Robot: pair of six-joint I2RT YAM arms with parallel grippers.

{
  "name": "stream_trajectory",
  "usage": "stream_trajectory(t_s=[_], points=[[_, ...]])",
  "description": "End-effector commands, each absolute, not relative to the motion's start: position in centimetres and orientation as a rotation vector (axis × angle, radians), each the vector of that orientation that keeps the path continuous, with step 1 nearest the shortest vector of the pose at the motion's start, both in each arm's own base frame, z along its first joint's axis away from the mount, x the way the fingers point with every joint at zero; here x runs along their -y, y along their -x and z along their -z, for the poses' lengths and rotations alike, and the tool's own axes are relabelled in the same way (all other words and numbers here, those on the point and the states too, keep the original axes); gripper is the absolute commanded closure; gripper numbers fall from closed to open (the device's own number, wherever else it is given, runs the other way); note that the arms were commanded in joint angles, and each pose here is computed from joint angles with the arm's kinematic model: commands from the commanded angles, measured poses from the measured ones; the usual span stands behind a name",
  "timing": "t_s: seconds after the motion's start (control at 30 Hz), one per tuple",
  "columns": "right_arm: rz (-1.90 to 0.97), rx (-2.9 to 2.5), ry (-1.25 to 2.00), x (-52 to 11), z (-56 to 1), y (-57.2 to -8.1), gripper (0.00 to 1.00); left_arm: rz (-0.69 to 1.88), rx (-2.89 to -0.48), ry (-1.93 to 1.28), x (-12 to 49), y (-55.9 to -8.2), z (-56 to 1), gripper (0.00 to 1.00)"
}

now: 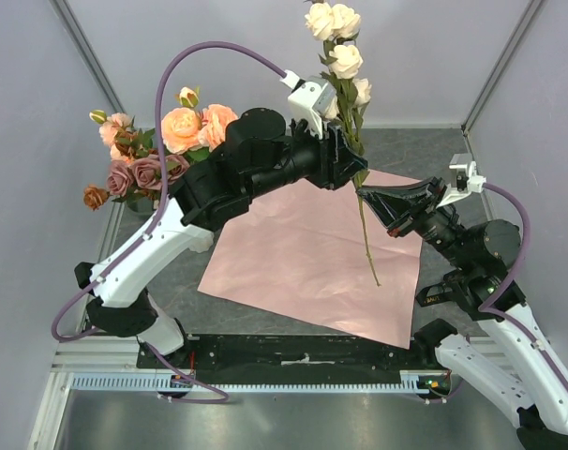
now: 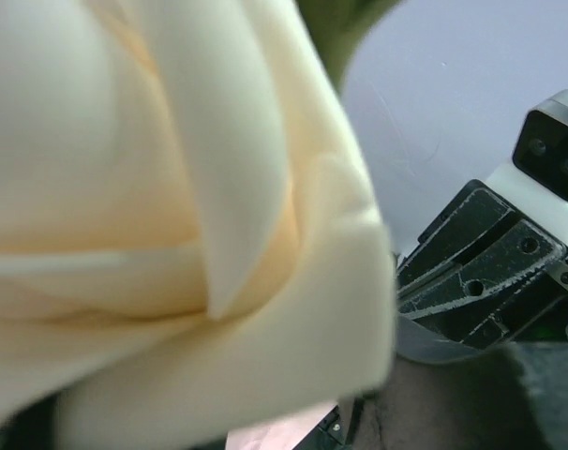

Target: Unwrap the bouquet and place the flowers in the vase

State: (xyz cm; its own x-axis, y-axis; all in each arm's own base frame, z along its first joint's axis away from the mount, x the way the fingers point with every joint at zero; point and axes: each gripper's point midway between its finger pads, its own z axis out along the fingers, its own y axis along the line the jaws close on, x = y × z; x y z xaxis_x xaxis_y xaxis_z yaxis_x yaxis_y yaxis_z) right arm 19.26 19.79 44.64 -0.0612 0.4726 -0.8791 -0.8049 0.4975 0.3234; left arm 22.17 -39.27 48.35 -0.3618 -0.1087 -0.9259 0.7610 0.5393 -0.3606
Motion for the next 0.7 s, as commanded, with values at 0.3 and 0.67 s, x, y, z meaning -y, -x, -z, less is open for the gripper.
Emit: stream_trajectory(t_s=[0.3, 0.67], points=[[-0.994, -1.404, 0.316, -19.7, -41.6, -21.1, 0.23, 0.93, -1.409, -0.773, 34.2, -19.0, -52.3, 0.98], [-0.783, -1.517, 0.082, -16.0, -38.0, -24.2, 0.02, 0.565, -1.312, -1.011, 23.4, -15.6, -47.5, 0.98]])
